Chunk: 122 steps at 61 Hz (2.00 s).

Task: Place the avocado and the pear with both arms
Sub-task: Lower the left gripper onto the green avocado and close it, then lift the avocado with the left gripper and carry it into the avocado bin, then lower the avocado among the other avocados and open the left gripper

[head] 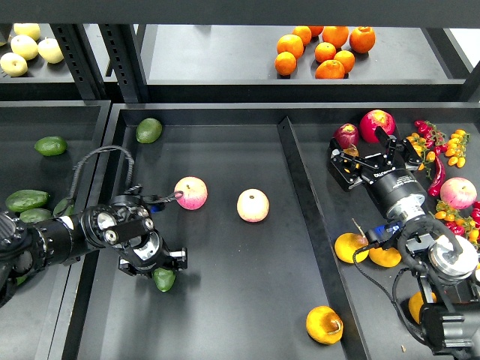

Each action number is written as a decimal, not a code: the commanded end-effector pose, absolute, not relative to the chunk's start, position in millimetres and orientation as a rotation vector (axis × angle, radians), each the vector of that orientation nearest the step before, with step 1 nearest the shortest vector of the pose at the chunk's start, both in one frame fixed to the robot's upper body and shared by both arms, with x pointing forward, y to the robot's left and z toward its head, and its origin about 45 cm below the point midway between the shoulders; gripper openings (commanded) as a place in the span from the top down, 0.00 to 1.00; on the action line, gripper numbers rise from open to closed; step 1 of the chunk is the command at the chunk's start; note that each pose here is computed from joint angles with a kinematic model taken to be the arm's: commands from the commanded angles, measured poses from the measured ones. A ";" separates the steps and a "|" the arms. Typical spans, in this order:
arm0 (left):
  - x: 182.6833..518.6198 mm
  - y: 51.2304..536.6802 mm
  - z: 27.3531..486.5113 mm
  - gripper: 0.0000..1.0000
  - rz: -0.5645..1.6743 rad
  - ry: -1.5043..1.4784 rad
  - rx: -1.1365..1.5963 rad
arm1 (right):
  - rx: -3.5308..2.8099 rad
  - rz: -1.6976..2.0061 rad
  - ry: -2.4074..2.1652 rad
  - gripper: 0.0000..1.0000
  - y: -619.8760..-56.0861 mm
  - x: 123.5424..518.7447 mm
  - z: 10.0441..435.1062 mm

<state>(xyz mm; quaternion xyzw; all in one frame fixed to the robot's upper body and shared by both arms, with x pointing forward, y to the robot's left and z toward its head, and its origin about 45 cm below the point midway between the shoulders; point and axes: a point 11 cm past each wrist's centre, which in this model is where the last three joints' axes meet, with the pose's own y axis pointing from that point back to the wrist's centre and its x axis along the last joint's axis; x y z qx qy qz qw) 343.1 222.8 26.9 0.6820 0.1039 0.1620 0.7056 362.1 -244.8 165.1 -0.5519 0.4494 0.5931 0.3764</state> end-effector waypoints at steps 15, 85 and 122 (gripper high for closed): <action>380.5 213.9 64.5 0.93 0.447 0.218 1.437 | -1.411 1.516 1.149 0.00 -245.3 358.3 162.2; 396.9 443.4 166.4 0.89 0.952 0.404 1.396 | -1.422 1.508 1.138 0.00 -244.4 357.8 162.6; 338.5 482.8 115.4 0.87 0.993 0.568 1.392 | -1.441 1.501 1.122 0.00 -242.5 353.4 159.5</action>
